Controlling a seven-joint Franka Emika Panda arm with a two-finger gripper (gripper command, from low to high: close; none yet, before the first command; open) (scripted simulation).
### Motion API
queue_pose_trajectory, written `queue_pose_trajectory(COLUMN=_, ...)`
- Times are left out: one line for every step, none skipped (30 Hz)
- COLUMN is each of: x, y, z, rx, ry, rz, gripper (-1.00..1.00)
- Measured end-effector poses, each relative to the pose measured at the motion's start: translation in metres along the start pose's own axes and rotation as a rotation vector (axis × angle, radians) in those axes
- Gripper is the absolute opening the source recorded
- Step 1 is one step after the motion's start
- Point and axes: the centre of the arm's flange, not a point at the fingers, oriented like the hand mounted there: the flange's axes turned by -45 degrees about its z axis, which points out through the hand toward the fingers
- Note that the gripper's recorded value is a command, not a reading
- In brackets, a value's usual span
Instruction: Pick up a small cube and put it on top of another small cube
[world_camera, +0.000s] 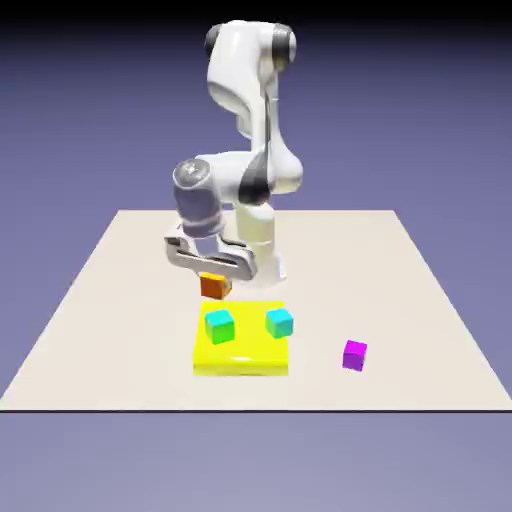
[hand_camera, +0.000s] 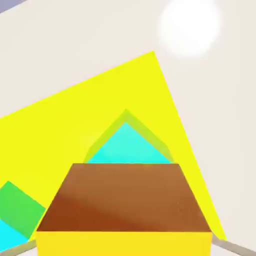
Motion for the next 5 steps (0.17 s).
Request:
queue_pose_trajectory(x=0.000, y=0.000, z=0.015, rx=0.000, ry=0.000, rz=0.001, gripper=-1.00)
queue_pose_trajectory(x=0.000, y=0.001, z=0.025, rx=-0.001, ry=0.000, rz=0.001, gripper=1.00)
queue_pose_trajectory(x=0.000, y=0.000, z=0.025, rx=-0.004, ry=0.000, rz=0.000, gripper=1.00)
queue_pose_trajectory(x=0.000, y=0.001, z=0.025, rx=-0.004, ry=0.000, rz=0.000, gripper=1.00)
queue_pose_trajectory(x=0.000, y=0.001, z=0.011, rx=-0.003, ry=0.000, rz=0.002, gripper=1.00)
